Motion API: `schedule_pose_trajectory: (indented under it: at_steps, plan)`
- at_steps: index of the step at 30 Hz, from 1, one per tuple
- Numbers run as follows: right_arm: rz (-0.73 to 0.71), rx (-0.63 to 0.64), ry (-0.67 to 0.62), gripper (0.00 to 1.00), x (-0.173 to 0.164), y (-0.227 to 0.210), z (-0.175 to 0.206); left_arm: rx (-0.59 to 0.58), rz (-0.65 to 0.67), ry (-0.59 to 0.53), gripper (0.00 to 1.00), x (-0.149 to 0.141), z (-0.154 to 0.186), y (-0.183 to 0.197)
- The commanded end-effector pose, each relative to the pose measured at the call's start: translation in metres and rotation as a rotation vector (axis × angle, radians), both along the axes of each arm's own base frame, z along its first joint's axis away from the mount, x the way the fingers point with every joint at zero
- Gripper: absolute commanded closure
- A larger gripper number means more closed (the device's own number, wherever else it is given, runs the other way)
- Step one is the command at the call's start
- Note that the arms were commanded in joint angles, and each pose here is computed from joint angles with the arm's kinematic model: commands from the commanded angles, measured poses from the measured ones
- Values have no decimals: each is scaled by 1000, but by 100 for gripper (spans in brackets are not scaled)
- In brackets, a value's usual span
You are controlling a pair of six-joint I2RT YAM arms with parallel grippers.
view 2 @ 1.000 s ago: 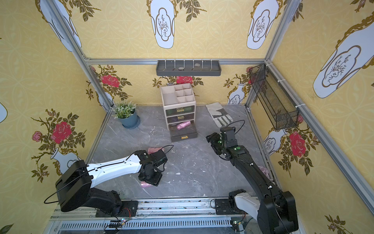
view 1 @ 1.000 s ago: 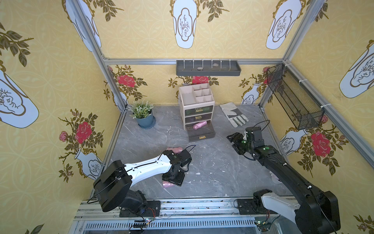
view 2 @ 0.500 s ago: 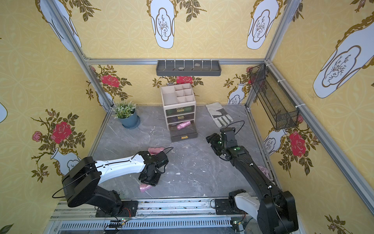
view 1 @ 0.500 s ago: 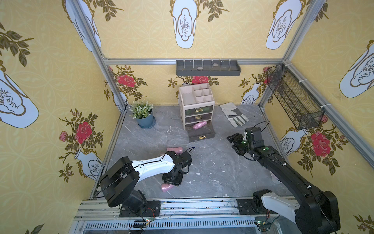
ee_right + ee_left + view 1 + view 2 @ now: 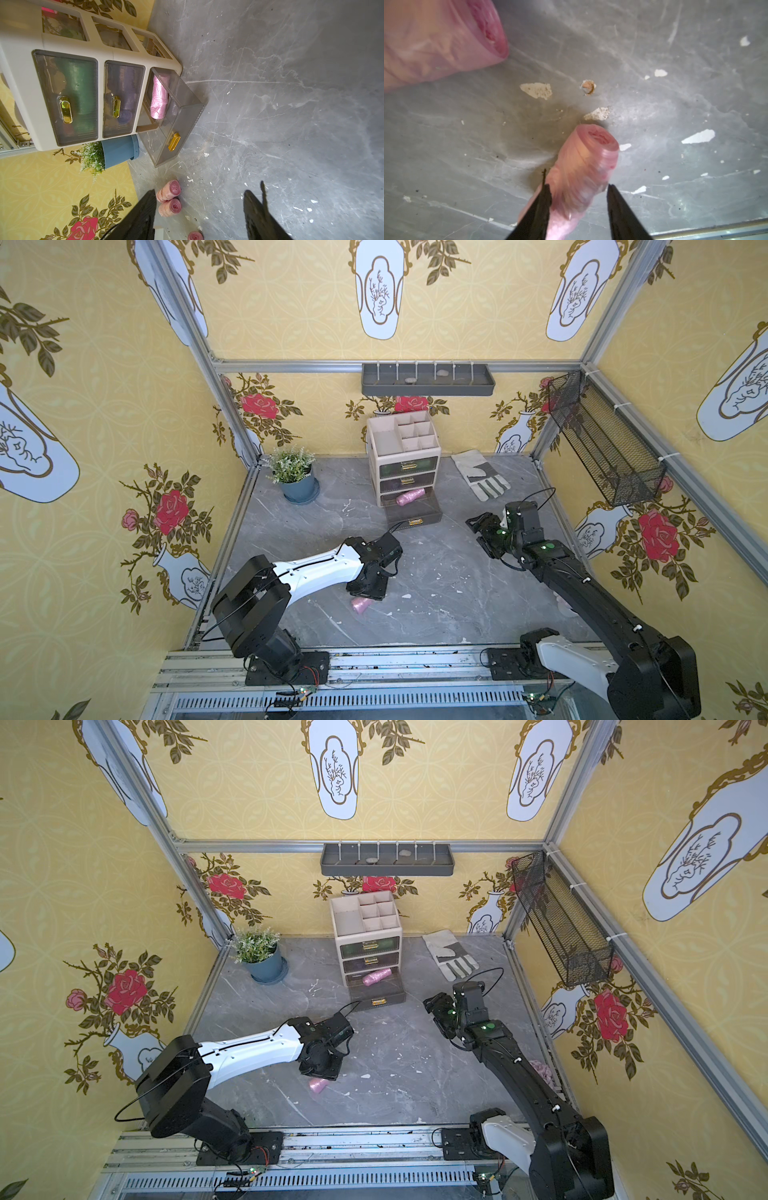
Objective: Sort the rolls of trash bags by color and place them into the drawer
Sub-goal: Pick up the roll of trash bags from the center of the board.
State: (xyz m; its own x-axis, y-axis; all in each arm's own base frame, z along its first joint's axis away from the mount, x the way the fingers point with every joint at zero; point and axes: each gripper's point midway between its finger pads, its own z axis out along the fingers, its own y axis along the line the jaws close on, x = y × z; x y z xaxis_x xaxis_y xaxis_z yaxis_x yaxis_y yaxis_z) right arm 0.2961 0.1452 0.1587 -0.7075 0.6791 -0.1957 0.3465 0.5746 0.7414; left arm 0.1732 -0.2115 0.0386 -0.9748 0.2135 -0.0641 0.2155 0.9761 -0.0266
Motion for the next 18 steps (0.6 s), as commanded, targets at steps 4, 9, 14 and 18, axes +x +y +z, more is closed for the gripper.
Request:
schedule_pose_trajectory:
  at_steps: [4,9,14,18]
  plan:
    - [3,6,-28,33,3,1,5,-5,-27,-5,38,-1,7,2]
    - [4,6,-29,32,3,1,4,3,-77,40,38,-11,9,6]
    - [5,5,-24,32,3,1,2,10,-110,113,40,-26,0,8]
    - [4,6,-18,32,3,2,-1,22,-127,140,42,-33,-6,12]
